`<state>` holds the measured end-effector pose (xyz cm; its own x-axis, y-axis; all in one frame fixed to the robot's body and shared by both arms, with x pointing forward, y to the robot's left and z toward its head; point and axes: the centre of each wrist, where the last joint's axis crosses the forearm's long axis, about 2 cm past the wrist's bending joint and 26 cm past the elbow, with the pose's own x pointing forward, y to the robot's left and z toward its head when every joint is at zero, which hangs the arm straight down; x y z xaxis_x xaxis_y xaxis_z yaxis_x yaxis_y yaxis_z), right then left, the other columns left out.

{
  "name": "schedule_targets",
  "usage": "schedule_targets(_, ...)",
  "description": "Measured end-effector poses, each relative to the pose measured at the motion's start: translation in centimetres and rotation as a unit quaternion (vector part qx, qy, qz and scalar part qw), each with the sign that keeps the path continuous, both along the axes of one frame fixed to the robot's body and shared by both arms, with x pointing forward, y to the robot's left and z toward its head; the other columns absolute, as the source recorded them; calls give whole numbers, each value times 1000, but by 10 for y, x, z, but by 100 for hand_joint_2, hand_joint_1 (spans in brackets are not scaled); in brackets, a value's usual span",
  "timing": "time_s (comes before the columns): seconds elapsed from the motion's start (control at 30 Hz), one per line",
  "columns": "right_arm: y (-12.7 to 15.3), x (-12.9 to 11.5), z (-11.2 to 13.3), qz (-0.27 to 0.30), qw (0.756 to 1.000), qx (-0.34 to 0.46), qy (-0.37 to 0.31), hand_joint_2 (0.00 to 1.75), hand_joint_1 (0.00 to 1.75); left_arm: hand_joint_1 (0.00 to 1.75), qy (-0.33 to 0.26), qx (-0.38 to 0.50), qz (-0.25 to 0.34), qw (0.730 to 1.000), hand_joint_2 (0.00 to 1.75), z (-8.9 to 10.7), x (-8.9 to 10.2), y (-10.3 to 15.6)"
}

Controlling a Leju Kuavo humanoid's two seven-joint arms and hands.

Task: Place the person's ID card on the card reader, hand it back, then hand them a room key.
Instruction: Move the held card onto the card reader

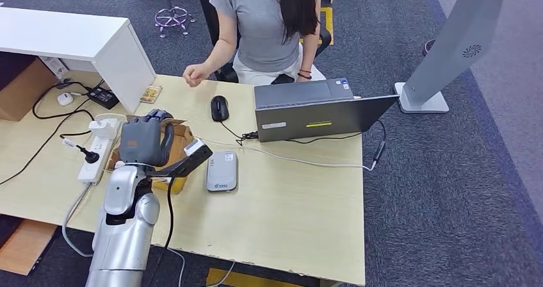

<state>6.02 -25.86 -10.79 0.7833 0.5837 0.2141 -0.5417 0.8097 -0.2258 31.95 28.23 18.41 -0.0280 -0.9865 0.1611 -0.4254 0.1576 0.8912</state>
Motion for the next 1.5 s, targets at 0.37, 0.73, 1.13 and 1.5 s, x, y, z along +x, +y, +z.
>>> schedule_targets(0.37,-1,-1,0,-8,1000,-1,6,175,0,175,38,-8,-24,999,175,-20,-3,-21)
schedule_targets(0.73,0,-1,0,-5,1000,0,7,175,0,175,54,2,-33,998,175,-27,-3,-28)
schedule_targets(1.13,3,-1,0,14,1000,5,6,175,0,175,108,18,-52,993,175,-49,4,-61)
schedule_targets(1.5,4,-1,0,17,1000,7,8,175,0,175,180,48,-75,980,175,-87,7,-80)
